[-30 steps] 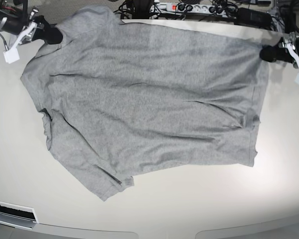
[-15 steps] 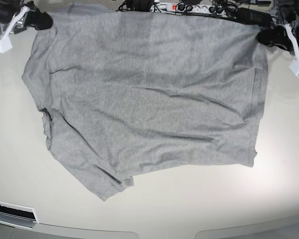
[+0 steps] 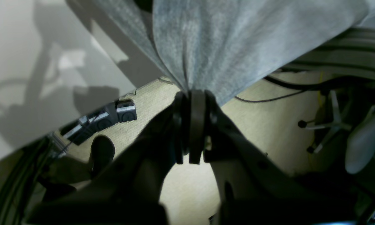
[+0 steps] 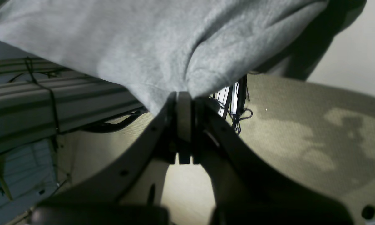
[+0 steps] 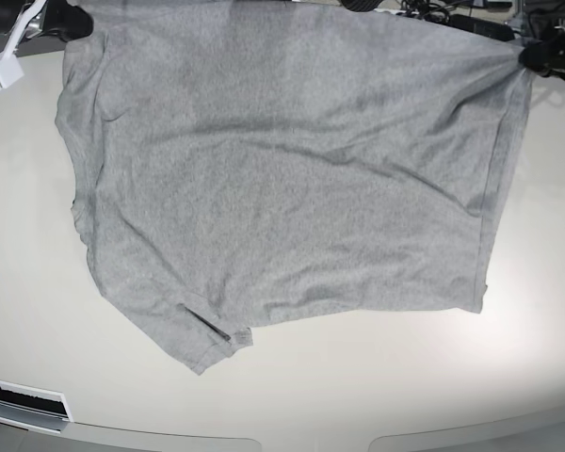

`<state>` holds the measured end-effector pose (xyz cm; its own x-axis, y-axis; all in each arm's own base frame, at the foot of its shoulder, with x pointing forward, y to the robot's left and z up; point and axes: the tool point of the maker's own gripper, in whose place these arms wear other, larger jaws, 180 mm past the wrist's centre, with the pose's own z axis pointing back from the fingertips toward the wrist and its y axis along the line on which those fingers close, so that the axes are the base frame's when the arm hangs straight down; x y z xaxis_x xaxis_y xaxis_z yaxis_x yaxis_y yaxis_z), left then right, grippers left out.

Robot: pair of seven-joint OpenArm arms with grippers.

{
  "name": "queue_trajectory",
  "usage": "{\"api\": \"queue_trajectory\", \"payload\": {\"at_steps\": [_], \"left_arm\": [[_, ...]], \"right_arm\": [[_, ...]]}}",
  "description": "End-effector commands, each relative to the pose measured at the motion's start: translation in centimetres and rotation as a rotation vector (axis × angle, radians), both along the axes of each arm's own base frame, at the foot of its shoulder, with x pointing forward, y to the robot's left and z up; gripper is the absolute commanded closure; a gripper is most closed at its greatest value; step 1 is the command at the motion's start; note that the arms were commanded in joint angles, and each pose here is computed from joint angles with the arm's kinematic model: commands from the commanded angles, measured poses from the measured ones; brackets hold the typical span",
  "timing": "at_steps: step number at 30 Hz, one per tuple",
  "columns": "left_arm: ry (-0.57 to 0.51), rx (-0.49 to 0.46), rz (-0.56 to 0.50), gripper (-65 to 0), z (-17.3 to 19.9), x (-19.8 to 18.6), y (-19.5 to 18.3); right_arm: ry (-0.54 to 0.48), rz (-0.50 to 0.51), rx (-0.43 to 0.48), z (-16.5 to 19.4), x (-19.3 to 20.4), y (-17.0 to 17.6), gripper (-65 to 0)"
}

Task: Layout the t-shirt on the table in an organized manner, then fold the t-shirt properly
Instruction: 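Lift the held corners with both grippers and stretch the shirt taut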

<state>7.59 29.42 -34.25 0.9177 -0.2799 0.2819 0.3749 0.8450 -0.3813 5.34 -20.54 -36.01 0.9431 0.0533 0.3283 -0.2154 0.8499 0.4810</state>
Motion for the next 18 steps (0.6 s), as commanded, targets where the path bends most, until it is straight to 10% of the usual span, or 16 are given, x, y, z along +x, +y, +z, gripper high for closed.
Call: {"api": "queue_trajectory", "payload": {"at_steps": [1, 18], "left_arm": [[-0.010, 0.000, -0.016, 0.0, 0.6, 0.2, 0.1], [0.037, 0.044, -0.018, 0.0, -0.2, -2.0, 0.8]], "right_arm": [[-0.023, 0.013, -0.004, 0.6, 0.3, -0.1, 0.0], [0.015, -0.049, -0.060, 1.1, -1.7, -2.5, 0.0]]}}
